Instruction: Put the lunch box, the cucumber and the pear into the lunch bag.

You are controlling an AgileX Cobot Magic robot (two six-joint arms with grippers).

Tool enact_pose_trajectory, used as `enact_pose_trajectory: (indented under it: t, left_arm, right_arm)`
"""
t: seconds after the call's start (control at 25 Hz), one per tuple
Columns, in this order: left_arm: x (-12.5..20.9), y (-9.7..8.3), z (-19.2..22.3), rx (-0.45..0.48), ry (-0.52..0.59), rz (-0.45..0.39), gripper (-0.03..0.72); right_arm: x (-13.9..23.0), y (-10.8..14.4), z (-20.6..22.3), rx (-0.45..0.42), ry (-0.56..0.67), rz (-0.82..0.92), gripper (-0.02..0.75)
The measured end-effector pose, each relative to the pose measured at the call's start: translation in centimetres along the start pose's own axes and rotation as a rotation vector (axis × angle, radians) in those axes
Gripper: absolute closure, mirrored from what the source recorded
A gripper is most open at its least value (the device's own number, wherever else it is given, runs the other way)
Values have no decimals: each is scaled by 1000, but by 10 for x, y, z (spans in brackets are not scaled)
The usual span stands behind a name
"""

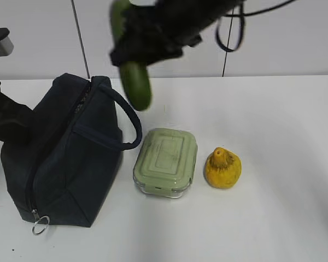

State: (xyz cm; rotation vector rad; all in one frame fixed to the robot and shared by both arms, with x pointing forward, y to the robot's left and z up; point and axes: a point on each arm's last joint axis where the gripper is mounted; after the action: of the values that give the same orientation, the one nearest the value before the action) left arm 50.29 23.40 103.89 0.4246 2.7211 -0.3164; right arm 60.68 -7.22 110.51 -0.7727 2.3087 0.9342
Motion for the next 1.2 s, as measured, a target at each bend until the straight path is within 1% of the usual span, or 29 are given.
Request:
enact_pose_trajectory:
  t: [0.08, 0.16, 0.24, 0.32, 0.4, 0.48, 0.6, 0.68, 0.8, 1.0, 1.08, 1.2]
  left_arm:
    - [0, 0, 0, 0, 0, 0, 680]
    - [0, 0, 0, 0, 0, 0, 680]
    - [0, 0, 0, 0, 0, 0, 680]
    - [0, 0, 0, 0, 0, 0, 680]
    - [0, 0, 0, 0, 0, 0, 680]
    - [0, 0, 0, 0, 0, 0, 680]
    - [0, 0, 0, 0, 0, 0, 680]
    - [0, 0, 0, 0, -1, 0, 680]
    - [-1, 0, 0, -3, -7, 1, 680]
    - [-2, 1, 0, -7, -19, 0, 680]
    - [-2, 1, 0, -9, -26, -4, 680]
    - [-3, 1, 0, -9, -28, -6, 680]
  right_arm:
    - [-16, 22, 15, -53, -82, -50, 363]
    - [-25, 32, 32, -89, -144, -64, 363]
    - [-29, 33, 52, -115, -180, -61, 363]
    - [-25, 29, 77, -148, -186, -39, 363]
    - [-19, 22, 96, -162, -182, -37, 363]
    - [-10, 15, 114, -170, -145, -32, 363]
    - [7, 5, 130, -160, -32, -71, 363]
    - [14, 2, 132, -138, 39, -109, 363]
    - [20, -2, 132, -97, 109, -136, 364]
    - [30, -9, 130, -25, 225, -117, 364]
    - [31, -11, 130, 0, 246, -85, 363]
    - [32, -11, 129, 3, 261, -59, 354]
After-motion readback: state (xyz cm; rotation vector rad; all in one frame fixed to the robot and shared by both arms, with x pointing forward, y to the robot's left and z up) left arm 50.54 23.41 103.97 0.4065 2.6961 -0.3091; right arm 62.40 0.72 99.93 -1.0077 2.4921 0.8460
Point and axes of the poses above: a point on each arm's last joint axis where the gripper is mounted, z pointing out along that axis toward the gripper, y along the wrist's bending axis when the last joint is at zero, x = y × z, and after that the axes turned 1 degree about -z, right-handed
